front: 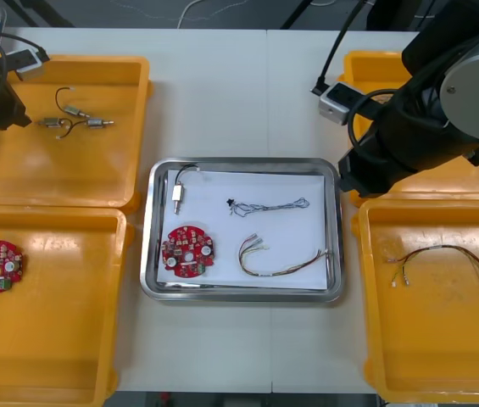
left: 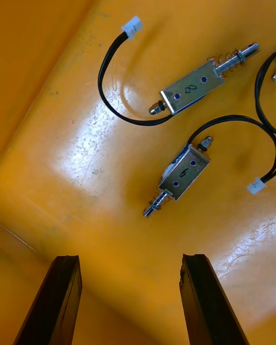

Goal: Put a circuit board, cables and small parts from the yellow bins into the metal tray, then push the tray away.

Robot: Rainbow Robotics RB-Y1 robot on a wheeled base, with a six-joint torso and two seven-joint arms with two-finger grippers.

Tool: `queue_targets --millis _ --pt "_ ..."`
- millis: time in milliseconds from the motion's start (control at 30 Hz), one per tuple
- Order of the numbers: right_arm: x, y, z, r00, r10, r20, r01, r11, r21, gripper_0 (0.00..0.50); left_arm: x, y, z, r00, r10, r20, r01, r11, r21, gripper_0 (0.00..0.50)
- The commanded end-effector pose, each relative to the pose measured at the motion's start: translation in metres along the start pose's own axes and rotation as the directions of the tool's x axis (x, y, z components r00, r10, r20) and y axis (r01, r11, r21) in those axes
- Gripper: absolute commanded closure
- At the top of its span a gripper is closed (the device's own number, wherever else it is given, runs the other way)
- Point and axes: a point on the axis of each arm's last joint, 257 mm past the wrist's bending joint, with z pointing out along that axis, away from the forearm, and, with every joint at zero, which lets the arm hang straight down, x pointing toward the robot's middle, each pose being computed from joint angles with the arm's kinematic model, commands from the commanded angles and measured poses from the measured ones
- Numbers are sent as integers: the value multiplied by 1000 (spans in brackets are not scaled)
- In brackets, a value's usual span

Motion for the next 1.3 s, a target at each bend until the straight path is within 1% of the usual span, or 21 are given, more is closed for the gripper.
queue_targets --millis 33,167,267,367,500,567,633,767,933,1033,1133,1200,1300 --pt "12 -29 -23 983 181 35 -183 981 66 0 -33 19 -14 998 -7 66 11 999 -48 0" --pt "26 -40 -29 957 286 44 -289 954 83 0 -39 12 -9 997 -12 77 15 999 -40 0" --pt "37 -43 -31 937 345 48 -348 933 86 0 -44 7 -4 996 -18 88 21 999 -35 0" --pt "52 -51 -37 899 433 62 -437 895 91 0 -51 0 4 995 -16 101 20 999 -35 0" --pt "68 -56 -40 850 524 61 -527 847 70 0 -53 -8 13 994 -16 108 20 999 -35 0" --pt "79 -60 -43 812 580 61 -583 810 57 0 -54 -14 19 993 -18 113 21 999 -31 0" --pt "87 -64 -45 791 609 60 -611 789 57 0 -54 -17 23 993 -18 115 21 999 -29 0" --pt "108 -76 -47 754 654 61 -657 750 75 0 -50 -20 29 994 -21 111 24 999 -32 0" --pt "127 -86 -49 719 692 64 -694 713 94 0 -42 -24 35 994 -25 105 29 999 -32 0" --pt "140 -91 -47 697 714 63 -715 688 120 0 -38 -26 37 994 -31 101 34 999 -27 0" --pt "152 -98 -45 678 732 66 -732 664 154 0 -35 -28 40 994 -36 100 39 999 -24 0" --pt "162 -103 -44 666 743 67 -740 647 185 0 -32 -32 42 994 -44 102 46 999 -17 0" --pt "171 -105 -41 659 750 58 -743 637 205 0 -30 -34 45 994 -48 103 50 999 -15 0"
